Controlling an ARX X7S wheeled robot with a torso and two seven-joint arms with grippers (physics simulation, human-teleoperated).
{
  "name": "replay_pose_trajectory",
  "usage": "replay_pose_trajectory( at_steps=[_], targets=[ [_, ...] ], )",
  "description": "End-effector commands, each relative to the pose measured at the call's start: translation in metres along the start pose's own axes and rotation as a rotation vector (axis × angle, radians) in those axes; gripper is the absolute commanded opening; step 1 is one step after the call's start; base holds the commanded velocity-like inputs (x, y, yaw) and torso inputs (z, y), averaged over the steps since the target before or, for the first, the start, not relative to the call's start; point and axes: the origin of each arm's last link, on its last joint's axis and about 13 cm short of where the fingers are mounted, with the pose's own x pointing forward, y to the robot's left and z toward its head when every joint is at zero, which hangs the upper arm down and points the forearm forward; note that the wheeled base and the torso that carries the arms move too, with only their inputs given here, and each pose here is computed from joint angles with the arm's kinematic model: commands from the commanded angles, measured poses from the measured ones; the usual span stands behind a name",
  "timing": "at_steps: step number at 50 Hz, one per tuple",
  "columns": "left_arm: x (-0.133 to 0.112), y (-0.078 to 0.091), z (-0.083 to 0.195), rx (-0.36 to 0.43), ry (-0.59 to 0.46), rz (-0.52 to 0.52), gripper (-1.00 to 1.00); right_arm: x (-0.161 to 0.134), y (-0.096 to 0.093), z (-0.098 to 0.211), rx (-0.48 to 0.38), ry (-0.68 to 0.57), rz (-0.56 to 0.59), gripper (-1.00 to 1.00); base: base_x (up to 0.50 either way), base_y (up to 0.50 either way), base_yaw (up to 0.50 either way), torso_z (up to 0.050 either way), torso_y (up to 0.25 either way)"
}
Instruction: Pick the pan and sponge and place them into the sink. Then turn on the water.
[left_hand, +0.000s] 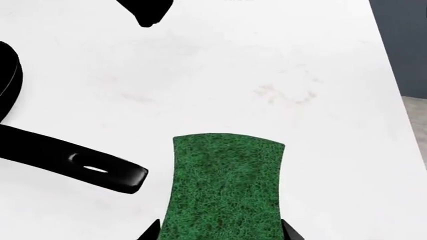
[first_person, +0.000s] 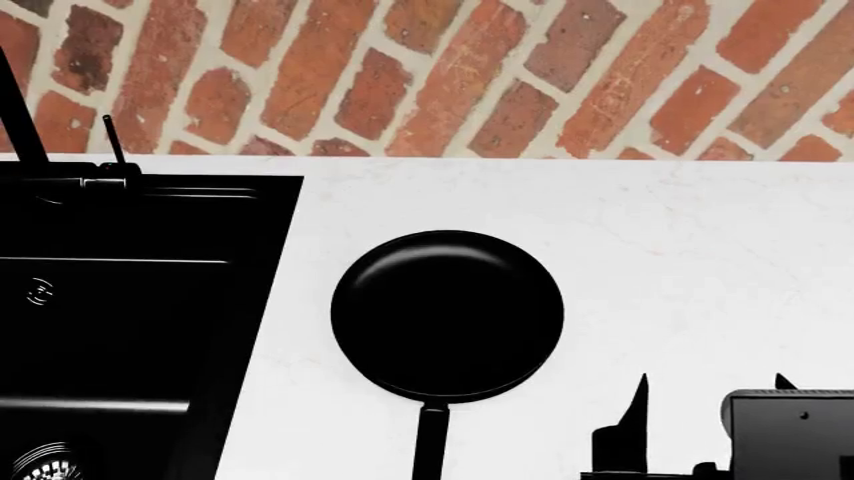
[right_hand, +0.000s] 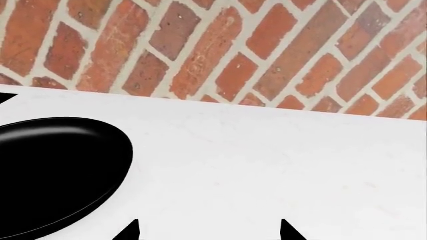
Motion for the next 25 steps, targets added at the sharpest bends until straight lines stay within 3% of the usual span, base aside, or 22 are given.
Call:
replay_pose_trajectory(
  at_steps=[1, 12, 25],
  targets=[
    [0.003, -0.007, -0.005, 0.021, 0.013, -0.026, -1.00, 0.000, 0.000, 0.000, 0.003, -0.001, -0.004, 1.00, 0.00, 0.00, 0.00, 0.000, 0.000],
    [-0.007, -0.008, 0.001, 0.036, -0.045, 0.033, -1.00, 0.003, -0.004, 0.000, -0.018, 0.030, -0.062, 1.00, 0.00, 0.00, 0.00, 0.000, 0.000],
    [-0.050, -0.003, 0.033, 0.063, -0.207, 0.179, -1.00, 0.010, -0.005, 0.007, -0.069, 0.149, -0.117, 1.00, 0.00, 0.00, 0.00, 0.000, 0.000]
  ],
)
